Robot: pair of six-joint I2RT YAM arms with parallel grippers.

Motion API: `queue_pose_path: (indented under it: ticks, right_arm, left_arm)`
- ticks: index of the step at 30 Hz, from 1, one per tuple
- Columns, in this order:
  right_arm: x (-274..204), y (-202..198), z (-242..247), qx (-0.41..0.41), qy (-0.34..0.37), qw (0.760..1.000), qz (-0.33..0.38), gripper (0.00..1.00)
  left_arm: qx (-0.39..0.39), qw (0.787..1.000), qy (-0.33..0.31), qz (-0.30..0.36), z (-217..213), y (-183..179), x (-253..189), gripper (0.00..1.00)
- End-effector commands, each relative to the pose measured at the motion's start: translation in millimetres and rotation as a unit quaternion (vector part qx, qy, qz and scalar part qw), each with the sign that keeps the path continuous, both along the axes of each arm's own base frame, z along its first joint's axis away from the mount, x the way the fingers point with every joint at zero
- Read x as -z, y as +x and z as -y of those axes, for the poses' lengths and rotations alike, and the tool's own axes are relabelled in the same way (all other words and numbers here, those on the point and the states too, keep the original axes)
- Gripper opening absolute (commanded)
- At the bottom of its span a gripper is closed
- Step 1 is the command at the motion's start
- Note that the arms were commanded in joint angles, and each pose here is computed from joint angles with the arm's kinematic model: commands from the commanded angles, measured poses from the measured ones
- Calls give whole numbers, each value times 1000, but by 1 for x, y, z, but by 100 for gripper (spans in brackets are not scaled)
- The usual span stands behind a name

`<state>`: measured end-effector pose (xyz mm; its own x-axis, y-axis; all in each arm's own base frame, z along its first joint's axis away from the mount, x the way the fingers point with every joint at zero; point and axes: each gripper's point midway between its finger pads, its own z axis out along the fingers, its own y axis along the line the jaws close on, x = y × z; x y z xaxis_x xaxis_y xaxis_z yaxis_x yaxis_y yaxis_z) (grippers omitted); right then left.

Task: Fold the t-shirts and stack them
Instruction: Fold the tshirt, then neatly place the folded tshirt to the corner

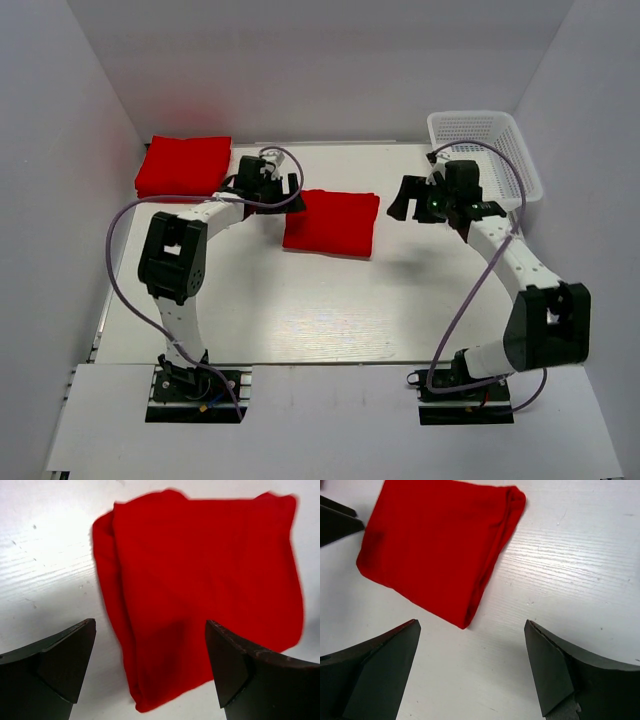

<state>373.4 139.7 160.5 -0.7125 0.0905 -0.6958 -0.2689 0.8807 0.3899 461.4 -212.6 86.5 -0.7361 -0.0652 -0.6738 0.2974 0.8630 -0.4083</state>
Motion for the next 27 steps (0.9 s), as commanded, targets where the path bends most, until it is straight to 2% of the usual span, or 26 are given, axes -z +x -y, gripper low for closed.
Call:
queue_pose_path:
  ticks: [1,9,11,14,15,19,20,21,22,24,27]
  right_arm:
    - [-26,-10,7,6,-15,999,43,90]
    - [-41,-38,33,37,-58,996,60,90]
    - [-46,-43,40,49,-67,994,71,90]
    - [-47,-51,44,54,-74,993,72,90]
    - [-52,-52,46,58,-73,992,81,90]
    - [-50,-58,56,77,-87,990,85,90]
    - [-54,-58,59,86,-90,988,93,90]
    - [-52,-59,61,88,-93,988,90,90]
    - [-53,-59,62,90,-95,987,93,90]
    - [-54,-60,67,100,-103,985,96,90]
    - [-56,-61,74,115,-114,981,103,90]
  left_arm:
    - [9,1000,12,-1,5,7,7,100]
    - [55,998,19,-24,29,-6,51,100]
    - [78,996,15,-27,40,-18,59,95]
    - [111,994,12,-21,54,-27,62,78]
    - [118,993,11,-19,55,-28,62,66]
    - [127,992,2,3,63,-27,50,36]
    - [131,991,-3,7,65,-26,45,26]
    - [130,991,-10,19,65,-19,34,4]
    - [126,992,-12,24,62,-13,29,0]
    - [140,989,-25,50,69,-8,6,0]
    - [144,984,-4,102,64,10,-26,0]
